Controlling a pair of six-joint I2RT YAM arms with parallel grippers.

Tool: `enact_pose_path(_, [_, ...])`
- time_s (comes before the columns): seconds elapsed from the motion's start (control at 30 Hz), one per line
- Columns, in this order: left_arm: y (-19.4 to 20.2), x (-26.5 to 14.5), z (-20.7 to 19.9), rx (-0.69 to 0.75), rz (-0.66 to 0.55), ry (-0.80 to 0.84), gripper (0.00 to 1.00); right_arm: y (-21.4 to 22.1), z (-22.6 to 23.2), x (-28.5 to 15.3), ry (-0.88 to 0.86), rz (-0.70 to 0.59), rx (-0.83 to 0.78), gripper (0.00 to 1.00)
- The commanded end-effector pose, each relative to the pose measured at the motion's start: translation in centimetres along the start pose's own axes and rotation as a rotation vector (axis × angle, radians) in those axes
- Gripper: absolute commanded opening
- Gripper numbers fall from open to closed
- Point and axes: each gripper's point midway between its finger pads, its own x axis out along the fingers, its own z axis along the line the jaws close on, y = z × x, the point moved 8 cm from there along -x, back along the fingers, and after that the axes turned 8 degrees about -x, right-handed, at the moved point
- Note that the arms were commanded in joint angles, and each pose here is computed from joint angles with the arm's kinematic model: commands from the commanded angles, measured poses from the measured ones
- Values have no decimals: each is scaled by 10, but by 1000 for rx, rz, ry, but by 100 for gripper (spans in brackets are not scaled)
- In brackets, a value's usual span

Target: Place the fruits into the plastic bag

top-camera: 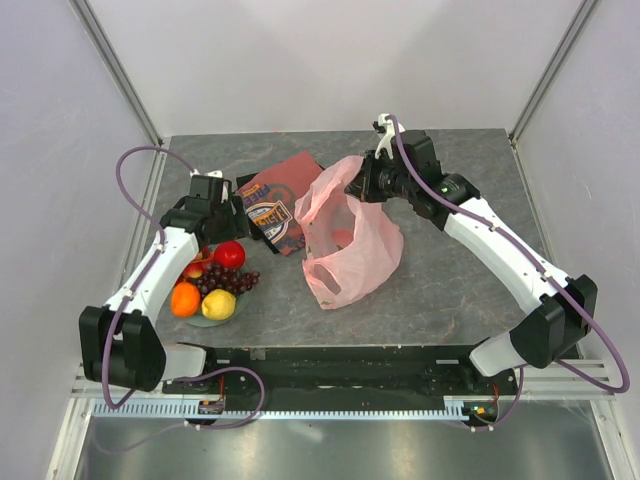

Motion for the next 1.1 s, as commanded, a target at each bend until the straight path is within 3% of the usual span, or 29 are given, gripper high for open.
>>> enact_pose_path(0.0, [-15, 1, 5, 70, -51, -78, 83, -20, 6, -11, -10, -60, -40, 0])
enact_pose_path(0.17, [-3, 16, 11, 79, 35, -131, 87, -22, 5, -10, -1, -65, -39, 0])
enact_pose_path(0.47, [4, 27, 13, 64, 80, -146, 91, -23, 2, -9, 4, -67, -35, 0])
enact_pose_path(1.07, [29, 45, 20, 47, 190, -166, 91, -23, -1, -9, 6, -70, -29, 0])
